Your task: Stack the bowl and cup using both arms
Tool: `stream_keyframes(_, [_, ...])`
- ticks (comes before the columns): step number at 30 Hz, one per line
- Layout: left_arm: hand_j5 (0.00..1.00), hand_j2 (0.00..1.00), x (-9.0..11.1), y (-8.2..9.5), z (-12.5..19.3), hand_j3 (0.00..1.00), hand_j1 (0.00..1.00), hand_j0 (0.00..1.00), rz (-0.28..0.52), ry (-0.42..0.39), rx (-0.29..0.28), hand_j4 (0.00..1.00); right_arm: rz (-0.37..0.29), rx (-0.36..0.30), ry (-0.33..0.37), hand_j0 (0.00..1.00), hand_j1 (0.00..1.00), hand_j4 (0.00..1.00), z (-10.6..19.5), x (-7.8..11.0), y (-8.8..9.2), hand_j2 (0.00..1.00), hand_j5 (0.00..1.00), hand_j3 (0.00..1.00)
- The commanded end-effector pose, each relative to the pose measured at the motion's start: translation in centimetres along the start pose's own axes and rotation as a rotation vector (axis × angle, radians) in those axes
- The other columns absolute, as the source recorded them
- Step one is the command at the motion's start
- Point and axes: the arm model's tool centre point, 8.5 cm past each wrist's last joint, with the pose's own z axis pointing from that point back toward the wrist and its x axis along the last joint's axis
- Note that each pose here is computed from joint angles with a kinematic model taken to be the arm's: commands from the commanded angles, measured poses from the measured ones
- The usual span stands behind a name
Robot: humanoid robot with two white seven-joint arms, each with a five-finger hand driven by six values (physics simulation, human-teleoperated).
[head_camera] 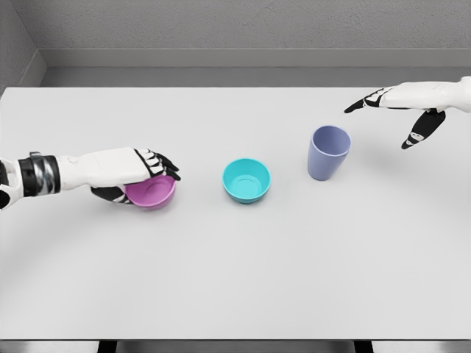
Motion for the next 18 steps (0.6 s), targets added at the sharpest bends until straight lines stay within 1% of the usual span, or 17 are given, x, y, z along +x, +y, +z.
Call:
stream_keyframes(1, [0.7, 0.7, 0.5, 0.3, -0.7, 0.7, 0.7, 0.7, 0.004, -0.021, 0.02, 0.7, -0.005, -0.005, -0.001, 1.0, 1.0, 1.0, 0.0, 0.0, -0.1, 1.0, 1.0, 1.0])
stream_keyframes(3, [0.7, 0.7, 0.9, 1.0, -0.9, 0.7, 0.7, 0.7, -0.013, -0.032, 0.031, 0.7, -0.004, -0.005, -0.004, 1.0, 1.0, 1.0, -0.1, 0.1, -0.1, 1.0, 1.0, 1.0])
stream_keyframes(7, [0.7, 0.7, 1.3, 1.5, -1.7, 0.7, 0.7, 0.7, -0.017, -0.05, 0.044, 0.7, -0.004, -0.005, -0.002, 1.0, 1.0, 1.0, 0.0, 0.1, -0.1, 1.0, 1.0, 1.0])
stream_keyframes(12, [0.7, 0.7, 1.5, 1.7, -1.7, 0.7, 0.7, 0.7, -0.024, -0.054, 0.047, 0.7, -0.003, -0.005, -0.004, 1.0, 1.0, 1.0, 0.0, 0.1, -0.1, 1.0, 1.0, 1.0])
stream_keyframes(17, [0.7, 0.7, 2.0, 2.0, -2.7, 0.7, 0.7, 0.7, -0.022, -0.076, 0.063, 0.7, -0.003, -0.005, -0.005, 1.0, 1.0, 1.0, 0.0, 0.1, -0.1, 1.0, 1.0, 1.0])
stream_keyframes(18, [0.7, 0.7, 2.0, 2.5, -2.7, 0.7, 0.7, 0.7, -0.03, -0.077, 0.067, 0.7, -0.003, -0.005, -0.005, 1.0, 1.0, 1.0, 0.0, 0.1, -0.1, 1.0, 1.0, 1.0])
